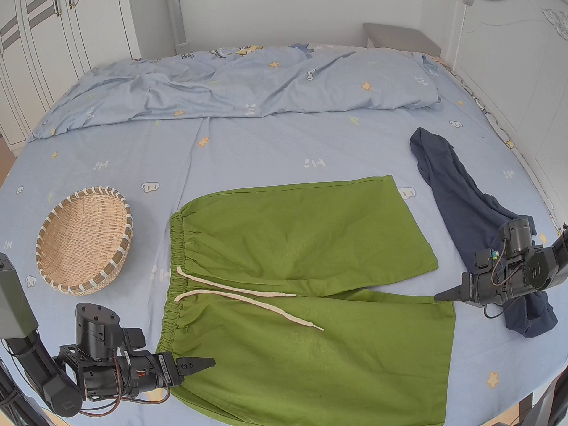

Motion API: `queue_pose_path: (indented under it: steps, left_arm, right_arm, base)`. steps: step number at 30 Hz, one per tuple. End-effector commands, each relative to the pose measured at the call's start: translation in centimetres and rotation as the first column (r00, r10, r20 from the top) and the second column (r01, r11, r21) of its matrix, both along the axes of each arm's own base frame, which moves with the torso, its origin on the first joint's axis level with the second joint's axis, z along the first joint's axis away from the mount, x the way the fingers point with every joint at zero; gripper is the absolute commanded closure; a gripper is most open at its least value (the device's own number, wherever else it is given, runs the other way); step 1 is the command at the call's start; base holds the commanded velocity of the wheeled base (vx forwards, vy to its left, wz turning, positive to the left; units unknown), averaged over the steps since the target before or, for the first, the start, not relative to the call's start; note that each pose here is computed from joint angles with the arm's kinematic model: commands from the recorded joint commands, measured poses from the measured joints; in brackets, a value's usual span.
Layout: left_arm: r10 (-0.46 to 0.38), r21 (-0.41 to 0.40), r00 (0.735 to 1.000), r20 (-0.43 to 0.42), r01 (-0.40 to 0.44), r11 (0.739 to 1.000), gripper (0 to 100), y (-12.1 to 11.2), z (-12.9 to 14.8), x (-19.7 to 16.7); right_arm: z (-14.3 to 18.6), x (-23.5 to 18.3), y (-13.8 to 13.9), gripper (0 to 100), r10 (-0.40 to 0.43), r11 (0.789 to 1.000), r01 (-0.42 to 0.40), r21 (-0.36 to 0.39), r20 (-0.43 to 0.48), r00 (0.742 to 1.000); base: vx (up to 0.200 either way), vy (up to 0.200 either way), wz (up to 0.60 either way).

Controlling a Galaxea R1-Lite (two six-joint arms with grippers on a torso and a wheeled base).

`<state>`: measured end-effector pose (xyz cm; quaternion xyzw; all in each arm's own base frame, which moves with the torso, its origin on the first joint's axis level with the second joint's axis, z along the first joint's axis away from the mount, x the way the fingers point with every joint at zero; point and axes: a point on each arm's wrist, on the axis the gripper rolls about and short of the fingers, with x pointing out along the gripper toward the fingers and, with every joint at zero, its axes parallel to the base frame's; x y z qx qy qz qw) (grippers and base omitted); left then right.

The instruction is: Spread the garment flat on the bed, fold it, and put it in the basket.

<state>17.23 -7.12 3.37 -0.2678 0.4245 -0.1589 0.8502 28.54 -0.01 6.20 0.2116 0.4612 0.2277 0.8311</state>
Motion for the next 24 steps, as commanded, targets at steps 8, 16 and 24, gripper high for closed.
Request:
queue_pose_path:
  steps: [8,16,24]
  left_arm:
    - [0.0,0.006,1.0,-0.018,0.0,1.0,0,0.17,-0.19,-0.42]
    - [-0.004,0.006,1.0,-0.021,0.004,1.0,0,0.13,-0.19,-0.48]
    - [-0.003,0.004,1.0,-0.019,0.003,1.0,0,0.15,-0.09,-0.53]
  right_arm:
    - [0.09,0.33,-1.04,100,-0.043,0.999,0.043,-0.001,0.073,0.996]
    - [-0.16,0.57,-1.37,100,-0.054,0.999,0.054,0.001,0.069,0.996]
    - [-0.41,0.72,-1.38,0,-0.052,0.999,0.052,0.003,0.087,0.995]
  base:
    - [0.0,0.0,0.0]
    - [0.0,0.0,0.0]
    - [0.0,0.0,0.0]
